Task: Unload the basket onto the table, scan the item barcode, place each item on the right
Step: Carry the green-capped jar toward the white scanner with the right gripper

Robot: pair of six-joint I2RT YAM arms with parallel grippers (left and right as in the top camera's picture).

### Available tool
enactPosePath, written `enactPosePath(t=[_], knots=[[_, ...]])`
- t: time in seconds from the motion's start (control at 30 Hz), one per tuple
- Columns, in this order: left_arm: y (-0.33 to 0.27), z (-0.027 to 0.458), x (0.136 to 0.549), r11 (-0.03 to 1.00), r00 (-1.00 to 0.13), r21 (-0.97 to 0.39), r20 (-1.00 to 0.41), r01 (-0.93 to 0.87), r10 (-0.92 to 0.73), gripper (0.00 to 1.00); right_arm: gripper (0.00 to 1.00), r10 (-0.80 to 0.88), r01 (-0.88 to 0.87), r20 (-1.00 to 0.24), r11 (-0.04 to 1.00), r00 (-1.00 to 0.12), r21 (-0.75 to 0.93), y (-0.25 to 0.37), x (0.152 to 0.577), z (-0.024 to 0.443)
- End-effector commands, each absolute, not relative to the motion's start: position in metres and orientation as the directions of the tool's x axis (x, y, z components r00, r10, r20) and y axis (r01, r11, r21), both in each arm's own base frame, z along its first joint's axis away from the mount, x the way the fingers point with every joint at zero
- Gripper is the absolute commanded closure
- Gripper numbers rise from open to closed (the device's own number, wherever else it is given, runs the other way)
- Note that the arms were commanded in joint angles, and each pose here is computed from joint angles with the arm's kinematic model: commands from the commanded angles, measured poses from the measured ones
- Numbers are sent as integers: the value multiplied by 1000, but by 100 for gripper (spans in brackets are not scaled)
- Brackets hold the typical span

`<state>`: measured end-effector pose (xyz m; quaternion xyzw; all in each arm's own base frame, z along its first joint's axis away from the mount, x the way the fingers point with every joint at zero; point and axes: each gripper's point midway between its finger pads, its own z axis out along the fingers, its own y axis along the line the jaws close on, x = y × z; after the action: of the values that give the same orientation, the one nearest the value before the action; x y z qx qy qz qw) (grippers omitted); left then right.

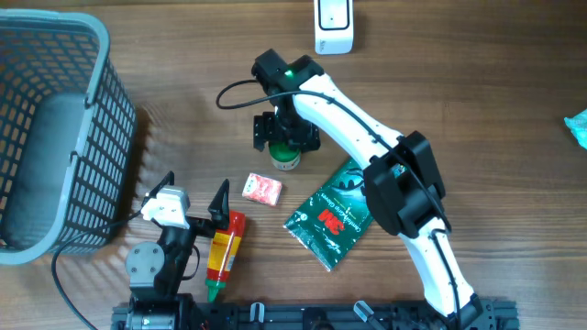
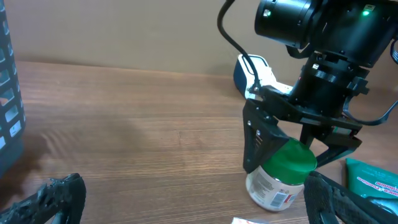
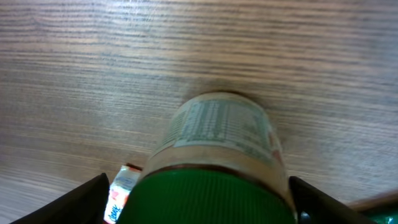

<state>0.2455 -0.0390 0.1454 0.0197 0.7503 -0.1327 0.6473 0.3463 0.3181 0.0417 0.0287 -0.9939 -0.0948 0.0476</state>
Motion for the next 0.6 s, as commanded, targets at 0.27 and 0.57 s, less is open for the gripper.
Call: enactPosePath(t=[0.27,0.57], knots=[[-38,143,245,968,-163,-154,-979,197,-123,0,16,39,46,133,998,-990,46,314,333,1],[-38,143,245,968,-163,-154,-979,197,-123,0,29,86,85,103,996,-991,-5,307,339,-8]])
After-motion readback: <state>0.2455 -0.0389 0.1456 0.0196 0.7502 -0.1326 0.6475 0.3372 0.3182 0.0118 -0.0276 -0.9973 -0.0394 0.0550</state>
